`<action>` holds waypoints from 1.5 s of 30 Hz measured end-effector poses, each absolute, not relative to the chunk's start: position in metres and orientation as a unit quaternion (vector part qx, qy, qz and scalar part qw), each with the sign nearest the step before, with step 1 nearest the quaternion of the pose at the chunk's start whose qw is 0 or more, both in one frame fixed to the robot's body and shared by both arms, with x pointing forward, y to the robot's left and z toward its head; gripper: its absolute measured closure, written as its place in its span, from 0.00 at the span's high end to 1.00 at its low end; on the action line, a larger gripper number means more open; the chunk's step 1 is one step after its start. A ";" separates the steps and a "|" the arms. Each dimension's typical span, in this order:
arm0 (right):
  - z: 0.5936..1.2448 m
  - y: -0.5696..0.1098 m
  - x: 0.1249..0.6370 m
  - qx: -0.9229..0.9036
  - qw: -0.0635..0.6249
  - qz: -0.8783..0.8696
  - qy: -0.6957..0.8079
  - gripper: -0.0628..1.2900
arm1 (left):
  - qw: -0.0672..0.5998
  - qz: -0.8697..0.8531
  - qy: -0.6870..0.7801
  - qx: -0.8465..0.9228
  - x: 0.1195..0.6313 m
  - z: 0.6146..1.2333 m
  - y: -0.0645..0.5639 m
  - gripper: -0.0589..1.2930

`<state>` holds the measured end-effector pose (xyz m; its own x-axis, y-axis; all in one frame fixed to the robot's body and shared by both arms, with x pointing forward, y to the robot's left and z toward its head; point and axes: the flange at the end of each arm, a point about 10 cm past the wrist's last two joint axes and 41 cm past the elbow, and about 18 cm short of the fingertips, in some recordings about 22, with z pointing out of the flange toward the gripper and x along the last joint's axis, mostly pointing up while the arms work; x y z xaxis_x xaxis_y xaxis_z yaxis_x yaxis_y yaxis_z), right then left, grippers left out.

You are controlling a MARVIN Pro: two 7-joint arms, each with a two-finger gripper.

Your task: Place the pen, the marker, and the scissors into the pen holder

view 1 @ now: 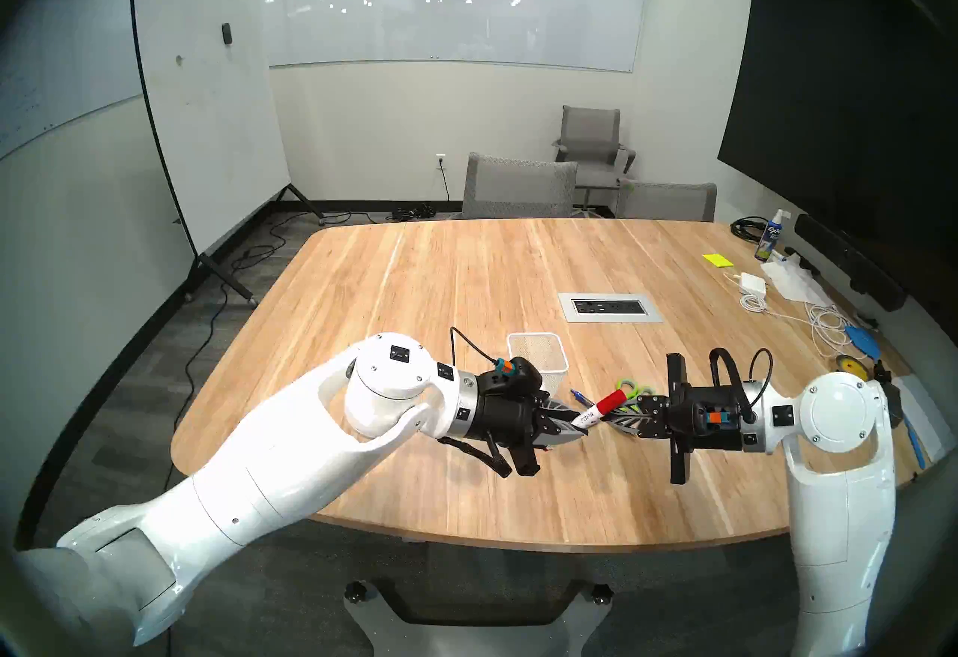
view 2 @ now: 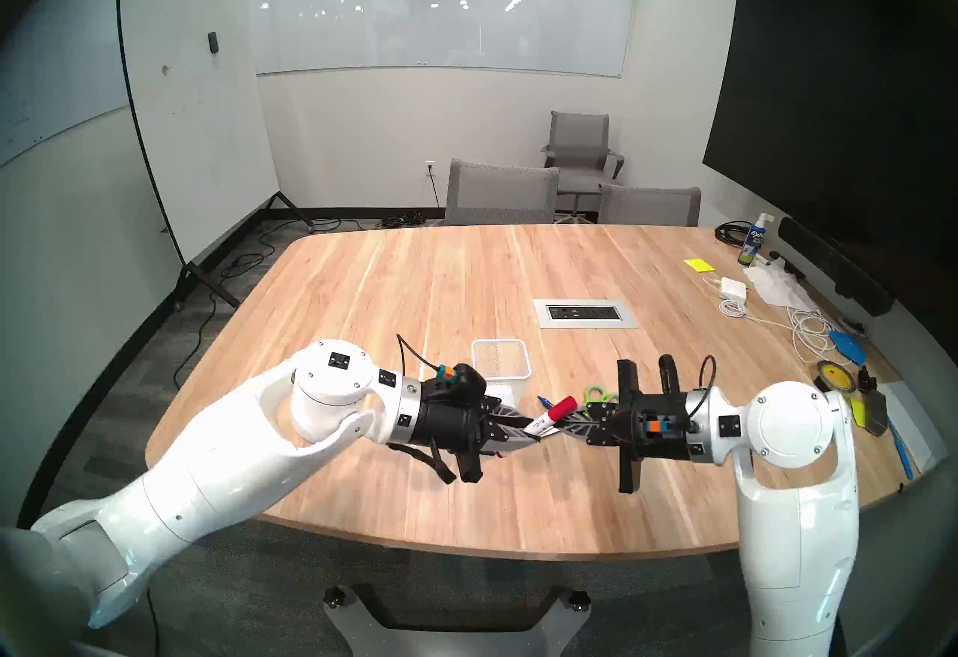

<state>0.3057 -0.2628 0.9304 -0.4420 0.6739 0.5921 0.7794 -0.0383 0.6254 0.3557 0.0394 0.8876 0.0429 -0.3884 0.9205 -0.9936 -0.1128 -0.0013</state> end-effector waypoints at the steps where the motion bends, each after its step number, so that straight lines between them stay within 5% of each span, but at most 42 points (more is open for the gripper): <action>1: 0.931 -0.262 0.306 -0.525 0.053 -0.494 -0.691 0.03 | 0.368 0.412 -0.556 0.621 0.356 0.888 0.039 0.19; 45: 0.909 -0.274 0.314 -0.552 0.044 -0.484 -0.677 0.03 | 0.347 0.442 -0.545 0.622 0.353 0.904 0.053 0.19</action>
<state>0.3139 -0.2743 0.9088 -0.3858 0.7059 0.5941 0.7907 -0.0788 0.6071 0.3533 0.0527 0.9038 0.0152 -0.3720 0.9281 -0.9849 -0.1657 -0.0503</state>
